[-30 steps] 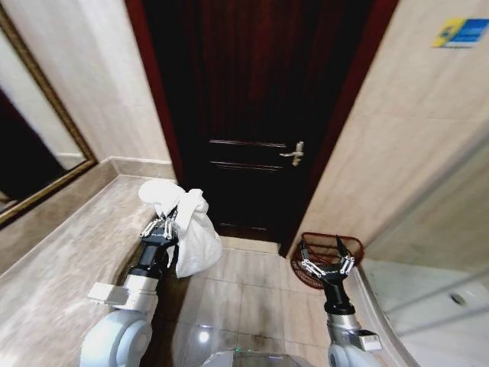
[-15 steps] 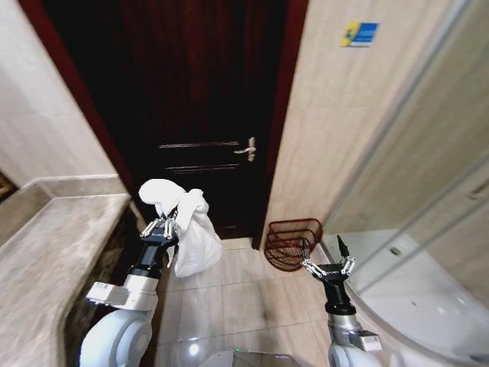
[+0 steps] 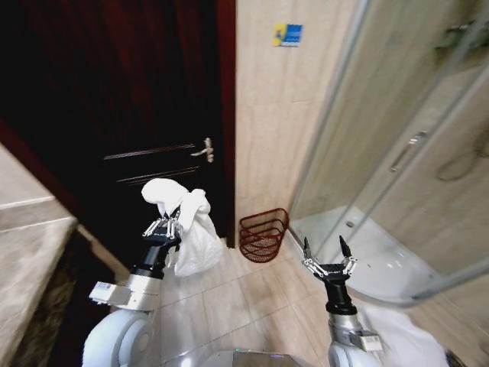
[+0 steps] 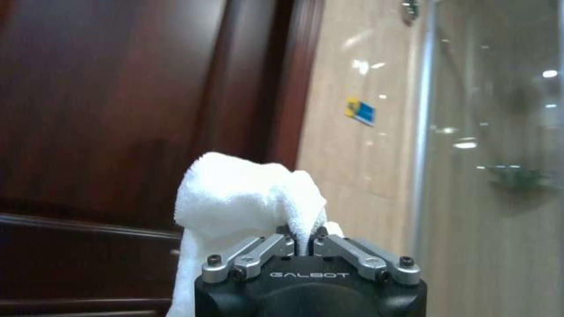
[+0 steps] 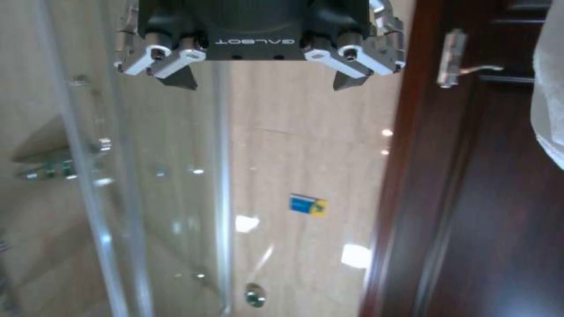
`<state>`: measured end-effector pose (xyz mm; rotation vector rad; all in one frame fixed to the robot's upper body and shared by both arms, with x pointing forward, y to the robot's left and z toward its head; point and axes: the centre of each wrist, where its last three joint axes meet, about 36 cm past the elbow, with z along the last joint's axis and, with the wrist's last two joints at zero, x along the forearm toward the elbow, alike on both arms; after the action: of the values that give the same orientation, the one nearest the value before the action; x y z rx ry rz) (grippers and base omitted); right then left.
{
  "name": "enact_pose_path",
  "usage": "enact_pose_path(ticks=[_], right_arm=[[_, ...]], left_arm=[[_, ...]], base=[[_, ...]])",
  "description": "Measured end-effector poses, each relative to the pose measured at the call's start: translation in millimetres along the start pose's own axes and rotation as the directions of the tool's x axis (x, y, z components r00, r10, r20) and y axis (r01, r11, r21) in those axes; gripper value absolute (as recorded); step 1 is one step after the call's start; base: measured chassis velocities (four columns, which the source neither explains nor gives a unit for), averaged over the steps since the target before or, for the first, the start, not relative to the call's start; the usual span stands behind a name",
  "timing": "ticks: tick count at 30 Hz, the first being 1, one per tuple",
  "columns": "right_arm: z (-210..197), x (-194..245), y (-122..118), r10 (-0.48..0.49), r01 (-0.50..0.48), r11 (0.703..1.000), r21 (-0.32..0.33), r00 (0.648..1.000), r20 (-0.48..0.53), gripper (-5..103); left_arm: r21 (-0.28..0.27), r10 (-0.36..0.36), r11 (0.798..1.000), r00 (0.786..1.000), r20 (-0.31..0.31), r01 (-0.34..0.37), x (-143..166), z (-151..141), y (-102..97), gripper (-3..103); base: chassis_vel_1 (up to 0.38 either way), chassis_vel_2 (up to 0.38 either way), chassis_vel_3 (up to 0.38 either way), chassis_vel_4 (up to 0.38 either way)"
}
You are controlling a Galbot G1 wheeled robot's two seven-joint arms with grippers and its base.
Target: Discard the used towel into the hamper.
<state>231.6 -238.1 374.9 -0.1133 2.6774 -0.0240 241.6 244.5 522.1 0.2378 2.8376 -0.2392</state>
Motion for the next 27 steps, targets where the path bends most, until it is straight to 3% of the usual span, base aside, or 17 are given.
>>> enact_pose_path(ticks=[9, 13, 19, 27], right_arm=[[5.6, 1.5, 1.2, 0.003, -0.003, 1.0, 0.003, 1.0, -0.007, 100], [10.7, 5.1, 1.3, 0.004, -0.004, 1.0, 0.008, 1.0, -0.015, 100], [15.0, 9.2, -3.7, 0.015, -0.013, 0.999, 0.033, 0.999, -0.045, 100], [5.3, 12.5, -12.5, 0.032, -0.029, 0.998, 0.054, 0.997, -0.063, 100]], left_arm=[[0.01, 0.02, 1.0, 0.999, 0.034, -0.021, -6.3, 3.5, 1.8, 6], [0.017, 0.021, 1.0, 0.999, 0.029, -0.021, -12.8, 26.3, 7.8, 6], [0.021, 0.054, 0.998, 0.997, -0.062, -0.053, -32.9, 87.9, 24.6, 6], [-0.024, 0.113, 0.993, 0.98, -0.165, -0.118, -52.9, 136.0, 61.2, 6]], base=[[-0.105, -0.14, -0.136, -0.12], [-0.1, -0.088, -0.09, -0.074], [-0.008, -0.024, -0.003, -0.013], [0.0, 0.0, 0.0, 0.0]])
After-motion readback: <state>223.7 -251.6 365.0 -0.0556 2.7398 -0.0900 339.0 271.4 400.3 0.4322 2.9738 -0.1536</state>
